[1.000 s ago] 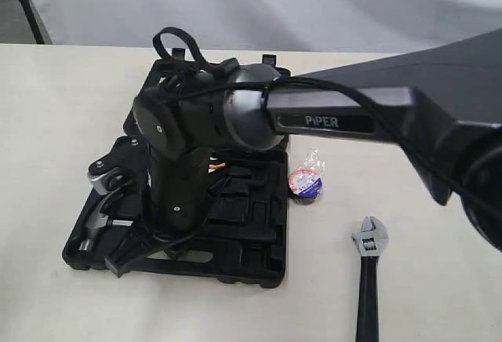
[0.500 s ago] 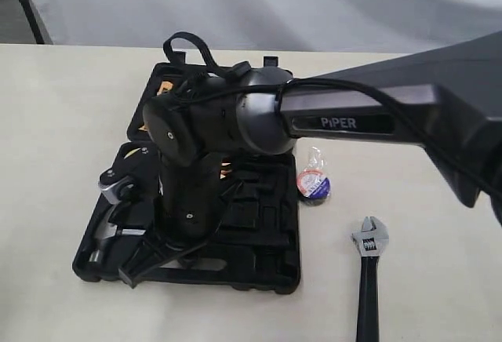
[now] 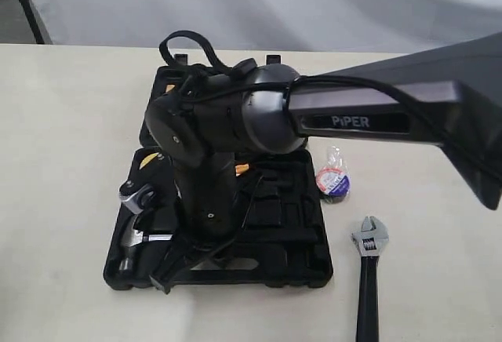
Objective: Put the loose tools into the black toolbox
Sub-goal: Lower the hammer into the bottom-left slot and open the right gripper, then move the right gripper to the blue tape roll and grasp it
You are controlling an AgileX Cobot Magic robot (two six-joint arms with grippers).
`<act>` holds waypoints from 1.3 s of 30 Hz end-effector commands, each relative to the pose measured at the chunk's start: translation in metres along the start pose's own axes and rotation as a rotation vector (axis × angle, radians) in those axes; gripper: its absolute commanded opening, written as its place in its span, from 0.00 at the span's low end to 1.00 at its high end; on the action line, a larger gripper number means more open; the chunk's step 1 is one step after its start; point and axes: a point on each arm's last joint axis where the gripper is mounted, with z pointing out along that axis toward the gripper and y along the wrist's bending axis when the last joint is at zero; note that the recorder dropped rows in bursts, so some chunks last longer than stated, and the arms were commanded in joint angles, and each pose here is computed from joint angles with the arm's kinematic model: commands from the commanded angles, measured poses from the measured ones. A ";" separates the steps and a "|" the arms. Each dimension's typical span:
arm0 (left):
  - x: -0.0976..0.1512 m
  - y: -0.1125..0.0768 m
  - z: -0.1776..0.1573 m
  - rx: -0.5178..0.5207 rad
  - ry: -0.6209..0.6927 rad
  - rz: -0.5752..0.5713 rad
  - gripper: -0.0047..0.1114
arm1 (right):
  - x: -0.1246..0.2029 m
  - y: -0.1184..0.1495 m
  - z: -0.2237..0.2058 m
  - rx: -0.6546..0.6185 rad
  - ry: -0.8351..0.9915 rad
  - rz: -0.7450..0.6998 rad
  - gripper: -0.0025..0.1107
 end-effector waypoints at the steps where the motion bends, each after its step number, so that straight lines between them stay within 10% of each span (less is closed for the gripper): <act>1: 0.002 0.000 -0.001 0.014 -0.007 -0.022 0.05 | 0.001 -0.002 -0.019 -0.007 -0.070 0.024 0.02; 7: 0.002 0.000 -0.001 0.014 -0.007 -0.022 0.05 | 0.010 -0.003 -0.076 -0.050 -0.251 0.075 0.02; 13: 0.002 0.000 -0.001 0.014 -0.007 -0.022 0.05 | 0.041 -0.075 -0.117 -0.009 -0.298 0.310 0.02; 28: 0.002 0.000 -0.001 0.014 -0.007 -0.022 0.05 | 0.124 -0.192 -0.040 0.063 -0.247 0.660 0.11; 34: 0.002 0.000 -0.001 0.014 -0.007 -0.022 0.05 | 0.123 -0.195 -0.031 0.063 -0.225 0.581 0.47; 39: 0.002 0.000 -0.001 0.014 -0.007 -0.022 0.05 | 0.116 -0.195 -0.018 0.097 -0.213 0.282 0.50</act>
